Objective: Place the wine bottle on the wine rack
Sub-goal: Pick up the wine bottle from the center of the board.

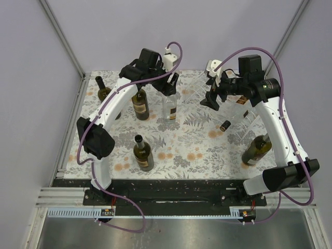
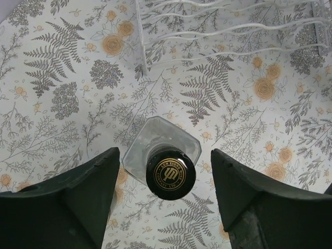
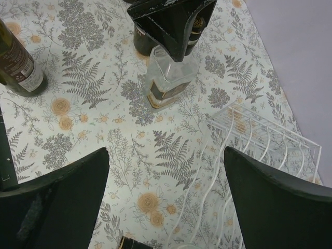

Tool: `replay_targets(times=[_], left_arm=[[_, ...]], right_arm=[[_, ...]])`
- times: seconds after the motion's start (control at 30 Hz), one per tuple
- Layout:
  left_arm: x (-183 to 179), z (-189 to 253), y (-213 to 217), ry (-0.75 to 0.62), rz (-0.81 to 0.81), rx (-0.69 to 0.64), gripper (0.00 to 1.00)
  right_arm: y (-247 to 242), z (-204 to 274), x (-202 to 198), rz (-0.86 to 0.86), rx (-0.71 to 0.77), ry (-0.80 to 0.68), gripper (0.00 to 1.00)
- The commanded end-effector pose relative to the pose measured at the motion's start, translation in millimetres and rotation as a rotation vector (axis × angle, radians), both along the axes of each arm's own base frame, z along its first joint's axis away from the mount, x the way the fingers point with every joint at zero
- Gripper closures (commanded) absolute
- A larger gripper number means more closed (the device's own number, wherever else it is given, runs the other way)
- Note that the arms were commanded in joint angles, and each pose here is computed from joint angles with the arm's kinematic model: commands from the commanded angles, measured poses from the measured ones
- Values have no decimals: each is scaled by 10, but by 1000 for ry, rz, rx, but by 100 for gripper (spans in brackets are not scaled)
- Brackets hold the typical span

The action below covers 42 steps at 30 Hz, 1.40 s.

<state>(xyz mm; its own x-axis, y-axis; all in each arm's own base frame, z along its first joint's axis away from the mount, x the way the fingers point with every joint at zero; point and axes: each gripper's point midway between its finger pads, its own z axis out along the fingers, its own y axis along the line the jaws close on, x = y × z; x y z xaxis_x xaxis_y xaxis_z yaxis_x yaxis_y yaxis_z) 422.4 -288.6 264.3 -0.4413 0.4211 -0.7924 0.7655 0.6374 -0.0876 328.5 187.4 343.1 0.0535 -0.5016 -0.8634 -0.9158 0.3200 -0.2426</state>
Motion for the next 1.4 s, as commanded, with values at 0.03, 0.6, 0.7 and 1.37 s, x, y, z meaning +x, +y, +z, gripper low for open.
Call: replay_targets(times=[0.03,0.6,0.7,1.37], left_arm=[[68,19,-88,-18,-18,-46,31],[48,-67,-160,10,-30,-55,74],[-7,78,-168,-5,-33,-78,100],[-874,1984,-62,-245,-101,-416,100]], right_arm=[[-29,94,-83,-9,-8,-41,1],[-112,60,-66,-71,-30,-35,0],[-103,37,-46,-104,0,-10,1],[313,-183,44,-61,266,210,0]])
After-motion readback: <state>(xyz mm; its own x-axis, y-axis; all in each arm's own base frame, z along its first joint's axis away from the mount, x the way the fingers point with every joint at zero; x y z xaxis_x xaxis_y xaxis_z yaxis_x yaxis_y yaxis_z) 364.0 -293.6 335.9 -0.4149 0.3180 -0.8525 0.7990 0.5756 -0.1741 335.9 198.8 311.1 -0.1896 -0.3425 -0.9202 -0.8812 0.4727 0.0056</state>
